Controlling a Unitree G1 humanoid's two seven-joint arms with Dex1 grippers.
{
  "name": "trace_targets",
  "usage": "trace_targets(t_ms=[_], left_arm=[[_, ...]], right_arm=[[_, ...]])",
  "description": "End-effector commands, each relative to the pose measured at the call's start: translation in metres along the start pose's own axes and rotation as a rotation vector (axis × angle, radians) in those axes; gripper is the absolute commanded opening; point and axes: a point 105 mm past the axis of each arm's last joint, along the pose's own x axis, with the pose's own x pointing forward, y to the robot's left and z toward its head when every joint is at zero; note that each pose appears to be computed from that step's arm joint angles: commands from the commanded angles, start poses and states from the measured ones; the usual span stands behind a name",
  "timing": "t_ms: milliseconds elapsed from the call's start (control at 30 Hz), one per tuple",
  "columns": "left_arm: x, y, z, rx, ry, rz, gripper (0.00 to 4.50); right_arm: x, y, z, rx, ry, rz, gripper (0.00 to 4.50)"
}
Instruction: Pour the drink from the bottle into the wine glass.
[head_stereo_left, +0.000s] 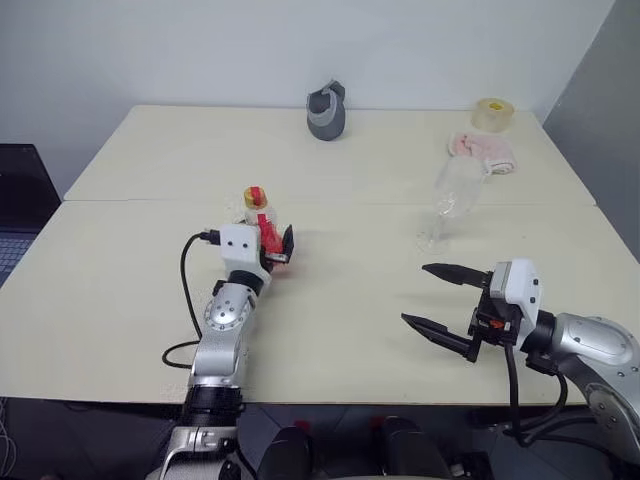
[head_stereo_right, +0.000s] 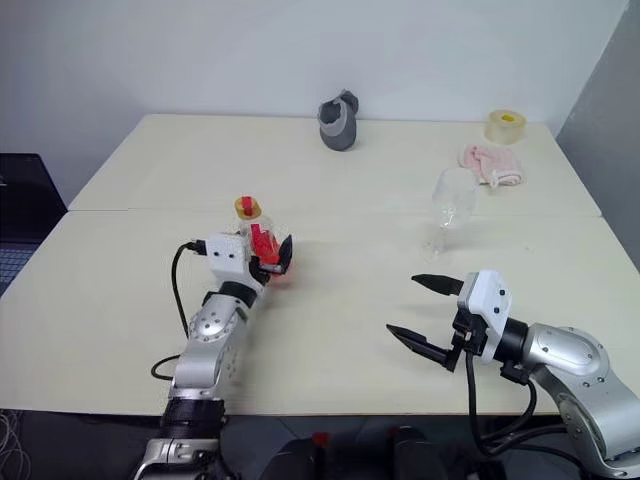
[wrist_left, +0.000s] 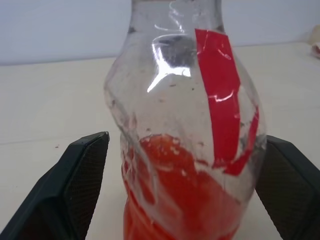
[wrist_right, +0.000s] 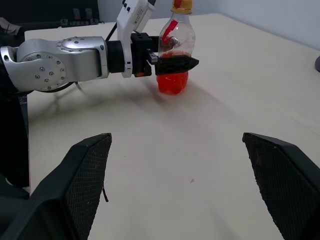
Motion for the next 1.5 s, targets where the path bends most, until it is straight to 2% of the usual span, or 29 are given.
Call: trace_targets(t_ms=[33, 133, 233, 433, 533, 700, 833, 1100, 1500], left_arm=[[0.012, -0.003, 0.013, 0.017, -0.077, 0.002, 4.49], [0.017, -0.001, 0.014, 0.008, -0.097, -0.001, 4.49], [0.016, 0.001, 0.015, -0.016, -0.113, -0.010, 3.91], [0.011, 0.009, 0.010, -0.007, -0.097, 0.011, 2.04], [0.009, 0.009, 0.011, -0.005, -0.100, 0.012, 1.44], [0.010, 0.000, 0.021, 0.008, -0.109, -0.030, 1.39], [0.014, -0.031, 0.031, -0.027, -0.083, -0.231, 1.39], [0.038, -0.064, 0.058, -0.010, -0.092, -0.447, 1.39], [0.037, -0.111, 0.067, -0.013, -0.114, -0.672, 1.39]], right_arm=[[-0.003, 0.000, 0.011, -0.042, -0.016, -0.014, 4.50], [-0.004, -0.003, 0.012, -0.058, -0.014, -0.038, 4.50], [-0.006, -0.006, 0.013, -0.052, -0.015, -0.057, 4.50], [-0.004, -0.008, 0.013, -0.044, -0.020, -0.069, 4.50], [0.000, -0.009, 0.016, -0.042, -0.036, -0.073, 4.50], [0.013, -0.031, 0.026, 0.051, -0.056, -0.188, 4.50], [0.038, -0.053, 0.058, 0.058, -0.113, -0.250, 4.50], [0.080, -0.060, 0.097, 0.048, -0.174, -0.209, 4.50], [0.105, -0.071, 0.098, 0.049, -0.137, -0.227, 4.50]])
